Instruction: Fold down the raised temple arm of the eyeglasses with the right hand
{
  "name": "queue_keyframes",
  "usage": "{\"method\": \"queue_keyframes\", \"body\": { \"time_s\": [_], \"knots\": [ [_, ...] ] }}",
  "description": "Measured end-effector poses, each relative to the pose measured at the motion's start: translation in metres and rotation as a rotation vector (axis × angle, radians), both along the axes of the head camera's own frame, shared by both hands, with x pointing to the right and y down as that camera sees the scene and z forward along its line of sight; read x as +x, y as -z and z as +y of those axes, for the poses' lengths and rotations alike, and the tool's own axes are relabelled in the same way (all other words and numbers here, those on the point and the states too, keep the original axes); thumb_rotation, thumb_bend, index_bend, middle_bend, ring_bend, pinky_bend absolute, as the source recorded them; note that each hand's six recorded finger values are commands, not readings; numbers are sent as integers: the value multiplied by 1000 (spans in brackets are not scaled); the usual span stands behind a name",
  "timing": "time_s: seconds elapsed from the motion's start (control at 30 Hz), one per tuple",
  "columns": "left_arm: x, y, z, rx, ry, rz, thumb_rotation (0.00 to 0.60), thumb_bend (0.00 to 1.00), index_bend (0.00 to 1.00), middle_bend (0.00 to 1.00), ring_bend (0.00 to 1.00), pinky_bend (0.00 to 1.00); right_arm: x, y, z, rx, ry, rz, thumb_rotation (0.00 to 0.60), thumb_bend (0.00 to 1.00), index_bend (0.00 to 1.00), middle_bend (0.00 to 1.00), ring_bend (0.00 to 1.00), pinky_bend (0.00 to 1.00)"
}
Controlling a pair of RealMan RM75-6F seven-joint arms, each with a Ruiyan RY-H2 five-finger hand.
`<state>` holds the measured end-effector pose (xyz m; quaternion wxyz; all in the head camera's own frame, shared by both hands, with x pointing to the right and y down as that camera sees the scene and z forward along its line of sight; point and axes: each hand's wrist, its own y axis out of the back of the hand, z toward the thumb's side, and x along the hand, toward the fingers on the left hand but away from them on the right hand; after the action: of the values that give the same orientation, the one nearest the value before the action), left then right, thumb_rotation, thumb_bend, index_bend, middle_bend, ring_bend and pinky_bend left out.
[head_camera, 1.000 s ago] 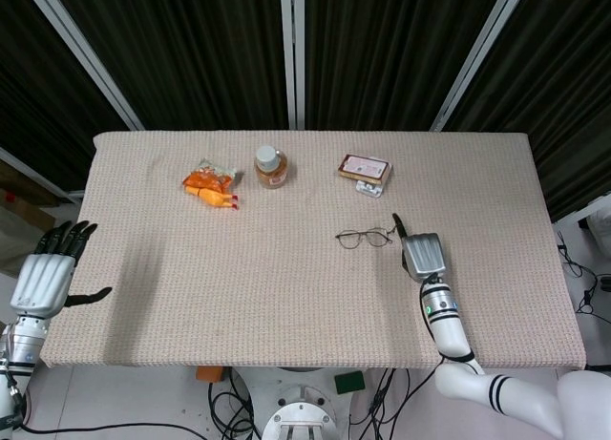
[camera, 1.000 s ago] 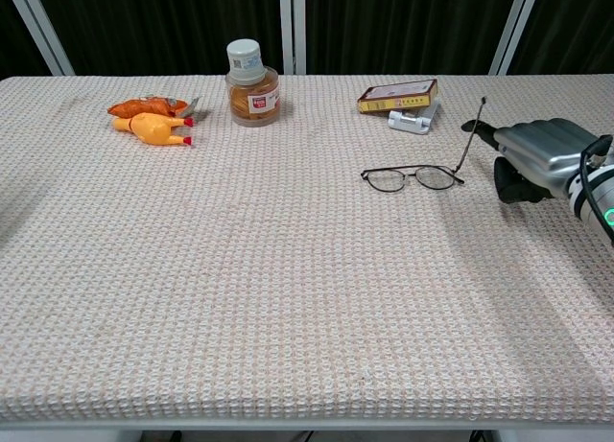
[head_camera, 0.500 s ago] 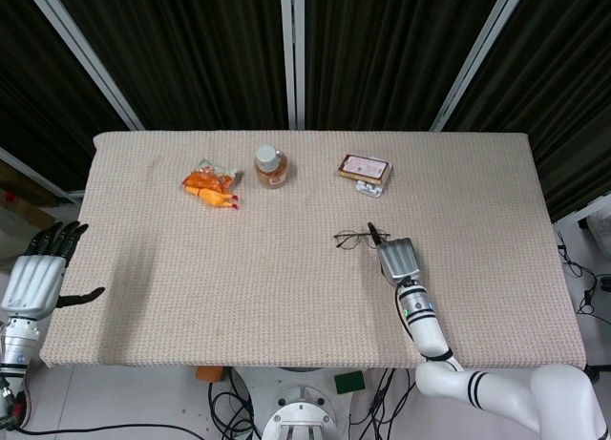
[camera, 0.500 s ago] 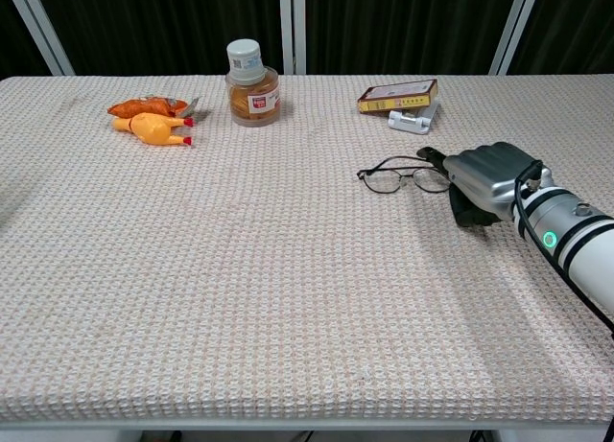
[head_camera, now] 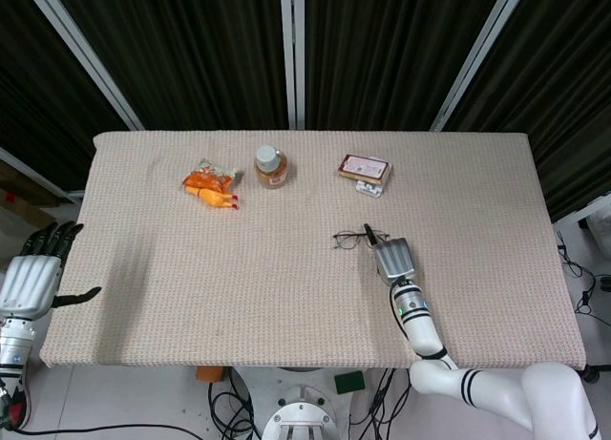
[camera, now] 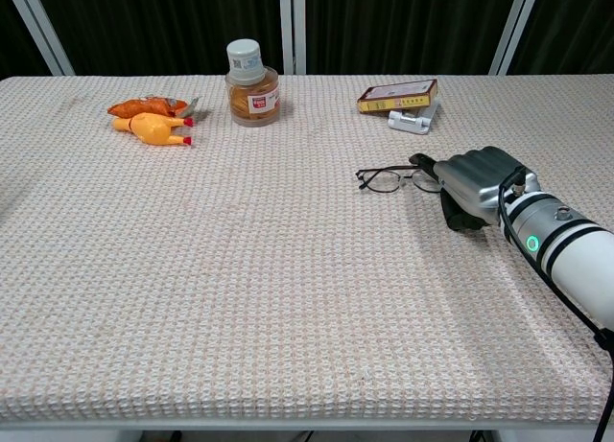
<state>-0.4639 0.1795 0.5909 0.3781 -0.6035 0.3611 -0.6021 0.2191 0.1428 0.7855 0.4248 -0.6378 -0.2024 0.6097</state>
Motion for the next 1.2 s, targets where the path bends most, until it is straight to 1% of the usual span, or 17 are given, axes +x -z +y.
{"method": "queue_keyframes", "body": {
  "time_s": [0.23,0.3,0.37,0.47,0.57,0.8,0.93,1.03,1.2],
  "knots": [
    [0,2,0,8,-1,1,432,68,78,67,23,121,-4,29,-3,62,-20,-71,600,1000,0,940,904,800],
    [1,2,0,9,-1,3,429,68,78,67,23,121,-8,37,-2,63,-22,-99,600,1000,0,940,904,800],
    [2,1,0,8,-2,5,431,68,78,67,23,121,-13,41,2,48,-22,-126,600,1000,0,940,905,801],
    [3,0,1,4,-7,4,430,68,79,67,23,121,-16,39,8,7,-27,-140,600,1000,0,940,907,801],
    [2,0,1,2,-8,1,430,68,78,67,23,121,-18,34,11,-21,-34,-135,600,1000,0,940,907,800],
    [0,0,1,2,1,1,431,68,78,67,23,121,-19,24,14,-48,-42,-105,600,1000,0,940,907,800],
    [-1,-1,1,-1,4,3,431,68,79,67,23,121,-19,21,15,-57,-40,-92,600,1000,0,940,907,800],
    [-2,-1,1,0,4,2,433,69,78,67,23,121,-20,21,16,-57,-37,-100,600,1000,0,940,906,800],
    [-3,1,2,6,7,0,434,69,78,67,23,121,-17,32,11,-19,-39,-117,600,1000,0,940,905,800]
  ]
}}
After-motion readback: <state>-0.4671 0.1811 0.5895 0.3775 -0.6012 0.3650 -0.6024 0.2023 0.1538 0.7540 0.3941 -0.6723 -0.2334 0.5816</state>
